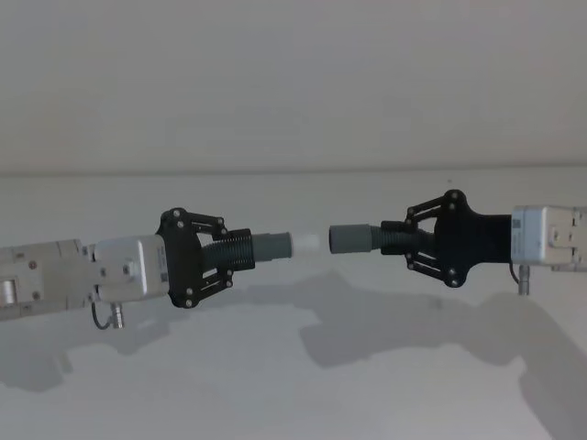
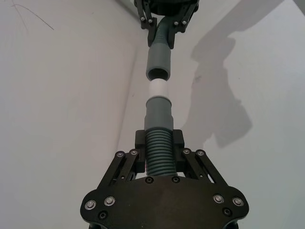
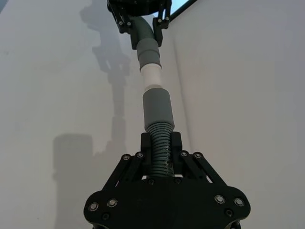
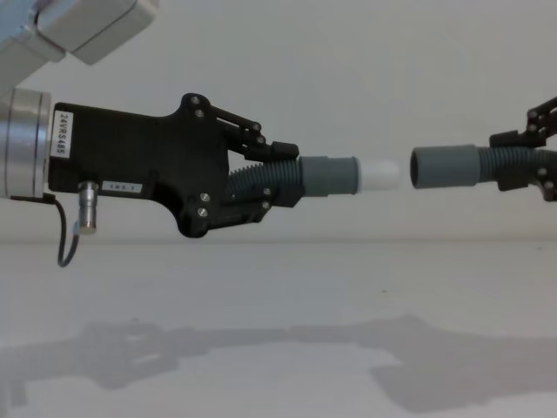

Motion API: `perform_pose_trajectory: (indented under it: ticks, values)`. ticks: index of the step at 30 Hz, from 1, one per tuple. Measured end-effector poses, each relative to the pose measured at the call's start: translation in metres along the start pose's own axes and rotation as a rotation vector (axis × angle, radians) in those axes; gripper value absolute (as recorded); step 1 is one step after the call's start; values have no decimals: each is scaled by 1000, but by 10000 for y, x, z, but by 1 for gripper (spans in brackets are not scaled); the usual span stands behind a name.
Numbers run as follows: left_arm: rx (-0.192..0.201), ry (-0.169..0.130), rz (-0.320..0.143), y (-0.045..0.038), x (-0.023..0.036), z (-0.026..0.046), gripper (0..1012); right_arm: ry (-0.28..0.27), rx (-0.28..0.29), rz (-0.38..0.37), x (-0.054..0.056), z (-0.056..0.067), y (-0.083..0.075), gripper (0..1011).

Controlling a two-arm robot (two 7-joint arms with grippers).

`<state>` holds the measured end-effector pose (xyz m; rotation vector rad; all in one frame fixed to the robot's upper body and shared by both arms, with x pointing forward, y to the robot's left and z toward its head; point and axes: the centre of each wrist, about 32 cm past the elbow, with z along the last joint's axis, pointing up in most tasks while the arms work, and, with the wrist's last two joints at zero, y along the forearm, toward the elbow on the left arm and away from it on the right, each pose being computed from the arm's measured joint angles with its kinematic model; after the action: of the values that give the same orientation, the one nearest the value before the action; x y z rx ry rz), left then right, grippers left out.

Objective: Use both hands to pick up one end of the pipe from the table, align the ends, and insert them.

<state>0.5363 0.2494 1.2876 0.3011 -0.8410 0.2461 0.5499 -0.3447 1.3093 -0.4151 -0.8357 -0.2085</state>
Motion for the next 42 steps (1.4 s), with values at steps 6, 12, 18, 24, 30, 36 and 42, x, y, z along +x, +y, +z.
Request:
perform_pose_trajectory:
  ticks: [6,12,18,24,30,36,42]
  values:
    - [0,0,0,0,0,0,300,3,-5,15,8,-24,42,215]
    - [0,0,0,0,0,0,300,6,-6,21,18,-37,69,215]
    - [0,0,0,0,0,0,299,9,-3,21,32,-48,90,215]
    - [0,0,0,0,0,0,300,14,3,20,40,-54,106,215]
    - [0,0,0,0,0,0,300,16,3,23,48,-47,112,216]
    - [0,0,0,0,0,0,299,15,4,28,53,-36,116,215]
    - [0,0,0,0,0,0,300,11,7,34,63,-21,117,215]
